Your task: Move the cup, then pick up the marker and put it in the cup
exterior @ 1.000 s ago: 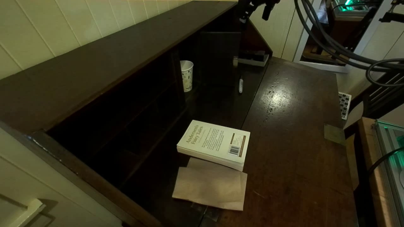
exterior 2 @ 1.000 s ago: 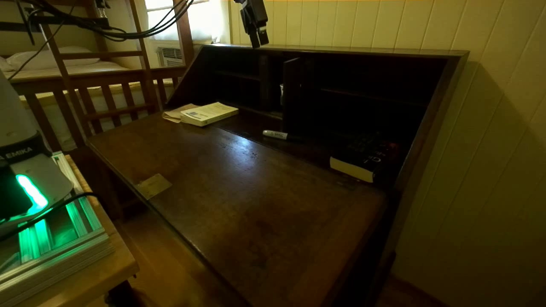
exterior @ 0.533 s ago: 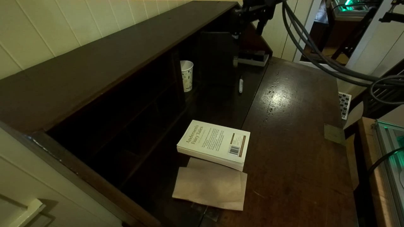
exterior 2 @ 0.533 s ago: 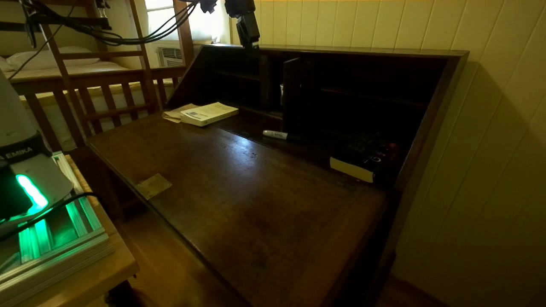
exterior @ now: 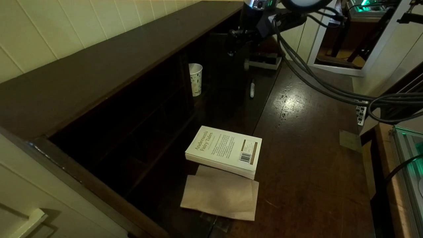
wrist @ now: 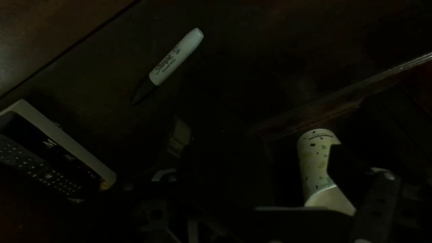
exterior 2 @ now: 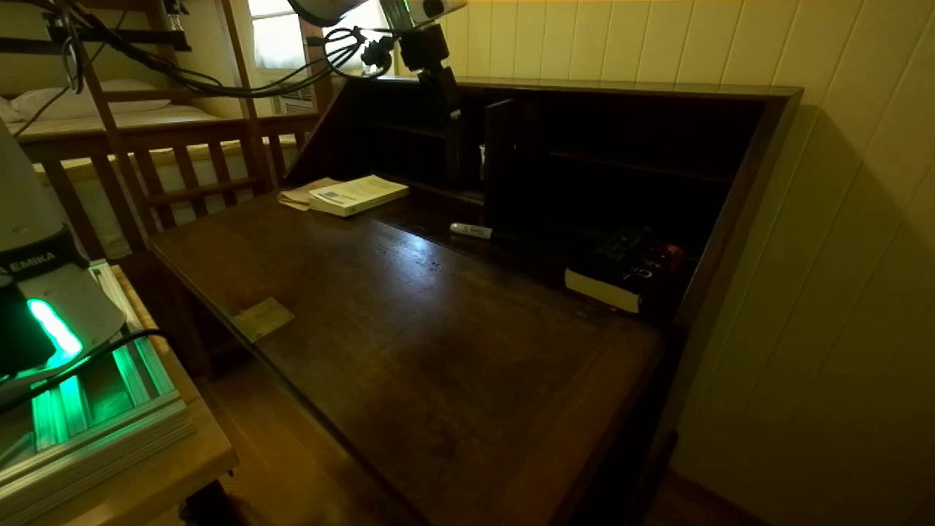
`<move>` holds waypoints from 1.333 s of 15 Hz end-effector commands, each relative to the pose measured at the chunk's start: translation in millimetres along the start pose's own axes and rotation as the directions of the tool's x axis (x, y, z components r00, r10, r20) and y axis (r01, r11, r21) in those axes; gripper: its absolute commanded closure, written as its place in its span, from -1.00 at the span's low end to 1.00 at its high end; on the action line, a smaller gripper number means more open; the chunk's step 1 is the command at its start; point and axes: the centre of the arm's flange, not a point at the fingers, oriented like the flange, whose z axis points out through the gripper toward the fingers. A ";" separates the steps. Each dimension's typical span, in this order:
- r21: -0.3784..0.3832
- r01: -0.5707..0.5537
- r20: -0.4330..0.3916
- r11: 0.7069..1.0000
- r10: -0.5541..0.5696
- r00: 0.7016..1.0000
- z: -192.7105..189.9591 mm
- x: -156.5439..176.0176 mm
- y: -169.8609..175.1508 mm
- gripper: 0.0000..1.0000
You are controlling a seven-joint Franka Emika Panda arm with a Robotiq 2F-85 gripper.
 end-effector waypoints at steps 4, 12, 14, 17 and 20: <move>0.111 -0.030 -0.124 0.993 0.044 0.991 39.5 3.4 -6.7 -1.00; 0.191 -0.050 -0.181 0.980 0.085 0.980 61.8 7.8 -26.5 -1.00; 0.200 -0.051 -0.197 0.979 0.091 0.976 63.6 10.9 -30.6 -1.00; 0.211 -0.060 -0.214 0.976 0.106 0.971 69.8 19.0 -32.1 -1.00; 0.219 -0.070 -0.230 0.973 0.121 0.966 76.5 25.3 -32.6 -1.00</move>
